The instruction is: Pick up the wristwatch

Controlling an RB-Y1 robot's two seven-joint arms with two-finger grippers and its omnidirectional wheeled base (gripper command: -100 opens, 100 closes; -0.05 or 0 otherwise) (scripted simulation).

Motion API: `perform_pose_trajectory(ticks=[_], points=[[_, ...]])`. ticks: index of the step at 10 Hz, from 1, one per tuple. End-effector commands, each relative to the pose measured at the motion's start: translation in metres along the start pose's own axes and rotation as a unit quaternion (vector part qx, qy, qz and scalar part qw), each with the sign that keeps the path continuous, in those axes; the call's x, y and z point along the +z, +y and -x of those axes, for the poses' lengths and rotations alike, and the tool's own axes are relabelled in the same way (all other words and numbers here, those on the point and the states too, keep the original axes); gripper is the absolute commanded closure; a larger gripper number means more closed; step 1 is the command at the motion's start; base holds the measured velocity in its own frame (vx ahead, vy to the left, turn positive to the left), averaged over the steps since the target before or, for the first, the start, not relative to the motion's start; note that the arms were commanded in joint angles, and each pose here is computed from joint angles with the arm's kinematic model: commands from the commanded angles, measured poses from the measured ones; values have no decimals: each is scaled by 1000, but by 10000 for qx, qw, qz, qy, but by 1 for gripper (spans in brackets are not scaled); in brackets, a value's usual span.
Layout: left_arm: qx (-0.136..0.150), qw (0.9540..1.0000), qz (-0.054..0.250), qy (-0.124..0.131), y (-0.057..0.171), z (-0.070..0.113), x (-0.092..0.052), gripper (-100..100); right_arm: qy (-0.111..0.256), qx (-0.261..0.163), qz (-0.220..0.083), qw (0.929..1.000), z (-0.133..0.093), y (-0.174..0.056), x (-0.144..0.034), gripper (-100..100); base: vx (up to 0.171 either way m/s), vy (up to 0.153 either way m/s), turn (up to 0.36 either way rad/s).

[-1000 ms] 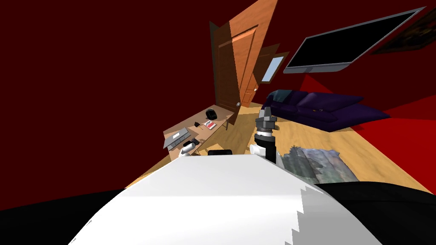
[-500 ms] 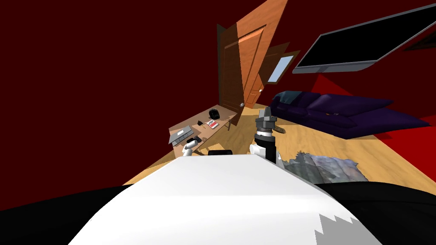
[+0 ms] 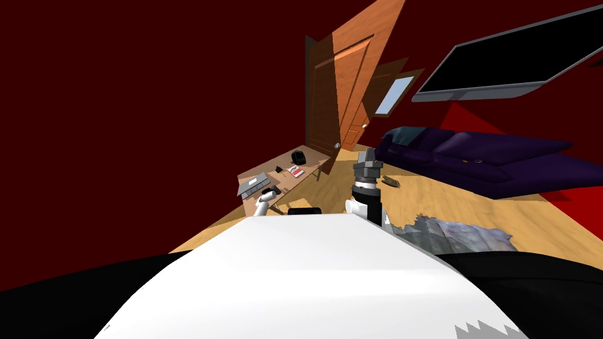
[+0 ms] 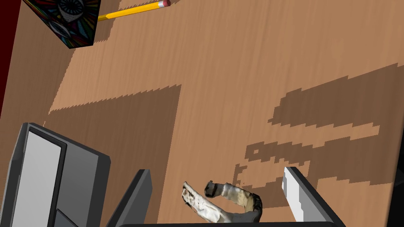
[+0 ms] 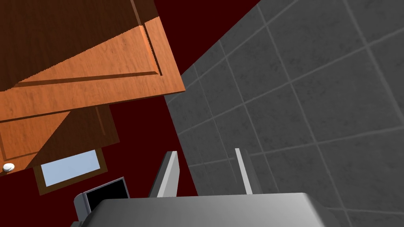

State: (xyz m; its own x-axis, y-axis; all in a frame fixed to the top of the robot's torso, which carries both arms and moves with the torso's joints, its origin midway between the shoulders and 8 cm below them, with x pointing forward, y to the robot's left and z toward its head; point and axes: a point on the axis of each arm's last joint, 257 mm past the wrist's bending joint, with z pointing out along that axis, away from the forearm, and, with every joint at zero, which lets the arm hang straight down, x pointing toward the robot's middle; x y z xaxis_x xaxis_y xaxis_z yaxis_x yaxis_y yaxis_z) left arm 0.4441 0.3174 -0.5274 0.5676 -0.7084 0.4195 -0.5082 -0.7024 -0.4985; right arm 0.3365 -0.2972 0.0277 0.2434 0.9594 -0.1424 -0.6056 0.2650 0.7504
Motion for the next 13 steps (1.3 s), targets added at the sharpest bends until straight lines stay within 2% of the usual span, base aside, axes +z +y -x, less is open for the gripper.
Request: perform_pose_trajectory(ticks=[1, 2, 3, 5, 6, 7, 8, 9, 10, 11, 13], points=[[-2, 9999, 137, -86, 12, 7, 4, -100, 0, 0, 0, 10000, 0, 0, 0, 0, -3, 5, -28], [183, 9998, 29, 78, 2, -19, 9, -100, 0, 0, 0, 10000, 0, 0, 0, 0, -24, 21, 301], [202, 9997, 74, 104, 2, -28, 12, -100, 0, -1, -1, 10000, 0, 0, 0, 0, -26, 11, 149], [191, 9996, 222, -4, 16, -18, 15, -100, 0, 0, 0, 10000, 0, 0, 0, 0, -6, 3, -20], [191, 9996, 222, -4, 16, -18, 15, -100, 0, 0, 0, 10000, 0, 0, 0, 0, 0, 0, 0], [382, 9991, 132, 132, 8, -41, 19, -100, 0, 0, 0, 10000, 0, 0, 0, 0, -20, 17, 313], [405, 9989, 149, 168, 6, -51, 21, -100, 0, -1, -1, 10000, 0, 0, 0, 0, -25, 10, 167], [409, 9988, 225, 124, 12, -48, 22, -100, 0, 0, 0, 10000, 0, 0, 0, 0, -13, 6, -41], [606, 9978, 144, 241, 6, -69, 25, -100, 0, 0, 0, 10000, 0, 0, 0, 0, -27, 22, 253], [634, 9975, 209, 238, 8, -76, 27, -100, 0, -1, -1, 10000, 0, 0, 0, 0, -26, 16, 160], [635, 9974, 315, 159, 17, -68, 29, -100, 0, 0, 0, 10000, 0, 0, 0, 0, -5, 5, -19]])
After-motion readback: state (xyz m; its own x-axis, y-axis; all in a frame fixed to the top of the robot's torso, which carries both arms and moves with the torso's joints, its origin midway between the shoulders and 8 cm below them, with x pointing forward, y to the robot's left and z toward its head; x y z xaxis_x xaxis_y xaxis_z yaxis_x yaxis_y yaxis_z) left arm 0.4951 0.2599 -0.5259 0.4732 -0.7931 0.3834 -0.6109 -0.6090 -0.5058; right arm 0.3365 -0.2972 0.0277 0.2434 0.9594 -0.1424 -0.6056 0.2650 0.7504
